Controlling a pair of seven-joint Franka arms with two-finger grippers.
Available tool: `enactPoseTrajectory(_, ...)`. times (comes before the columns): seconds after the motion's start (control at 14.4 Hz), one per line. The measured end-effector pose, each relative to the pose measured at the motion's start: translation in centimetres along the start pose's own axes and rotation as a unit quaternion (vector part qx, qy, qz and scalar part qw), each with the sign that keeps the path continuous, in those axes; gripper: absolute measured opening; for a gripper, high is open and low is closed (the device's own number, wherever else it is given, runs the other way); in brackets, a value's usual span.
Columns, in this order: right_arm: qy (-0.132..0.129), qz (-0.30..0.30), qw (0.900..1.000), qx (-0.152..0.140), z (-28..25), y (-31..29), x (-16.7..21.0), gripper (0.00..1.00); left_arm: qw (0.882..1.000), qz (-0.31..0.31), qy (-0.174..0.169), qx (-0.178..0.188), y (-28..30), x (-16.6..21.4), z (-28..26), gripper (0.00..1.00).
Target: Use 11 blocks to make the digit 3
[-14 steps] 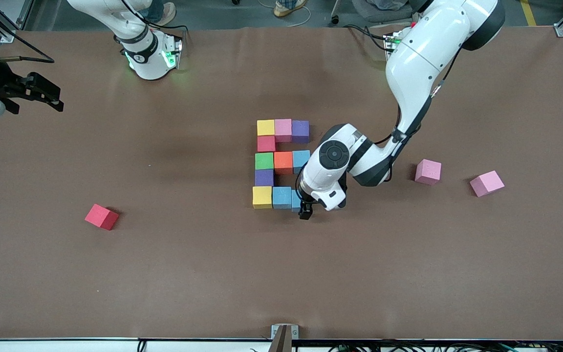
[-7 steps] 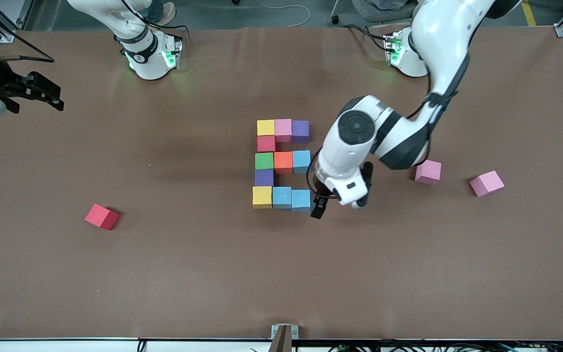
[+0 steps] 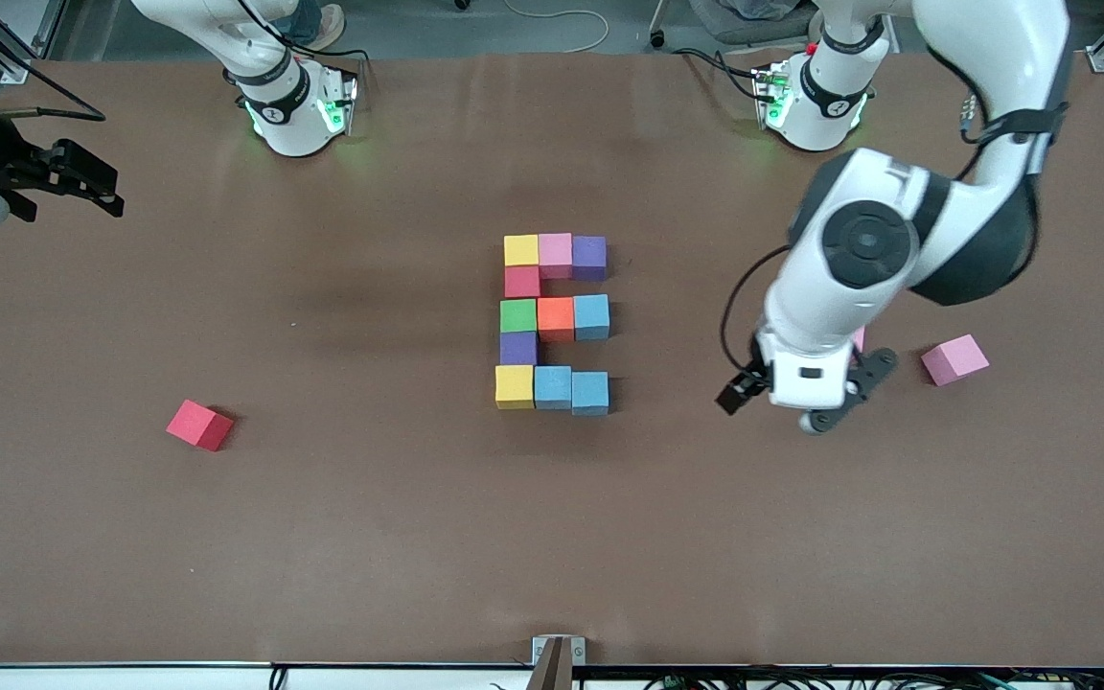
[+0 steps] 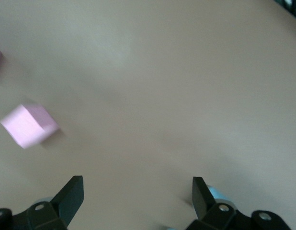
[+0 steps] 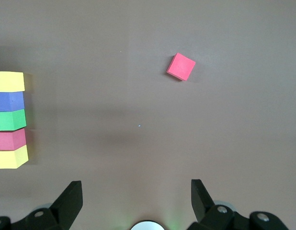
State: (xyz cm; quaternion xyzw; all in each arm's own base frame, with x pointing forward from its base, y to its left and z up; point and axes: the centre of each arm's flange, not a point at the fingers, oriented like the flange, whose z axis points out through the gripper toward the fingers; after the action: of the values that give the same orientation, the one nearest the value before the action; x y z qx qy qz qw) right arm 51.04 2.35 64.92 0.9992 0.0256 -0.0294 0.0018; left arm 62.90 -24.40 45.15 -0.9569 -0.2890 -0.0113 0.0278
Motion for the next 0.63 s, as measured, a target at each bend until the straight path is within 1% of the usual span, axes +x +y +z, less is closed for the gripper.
enactPoseTrajectory(0.14,0.0,0.0,1.0,0.0,0.0,0.0,0.0,1.0,0.998,0.063,-0.005,0.019,-3.6,2.6,-1.9,1.0)
enactPoseTrajectory(0.35,-0.001,-0.001,1.0,0.0,0.0,-0.1,0.0,1.0,0.991,0.129,-0.002,0.03,-8.7,5.2,-6.2,1.0)
enactPoseTrajectory(0.49,-0.001,-0.001,1.0,0.0,0.0,-0.1,0.0,1.0,0.984,0.173,0.006,0.037,-10.8,5.1,-9.1,1.0)
enactPoseTrajectory(0.63,0.0,-0.001,1.0,0.0,0.0,-0.1,0.0,1.0,0.975,0.216,-0.001,0.051,-12.4,4.1,-11.4,1.0)
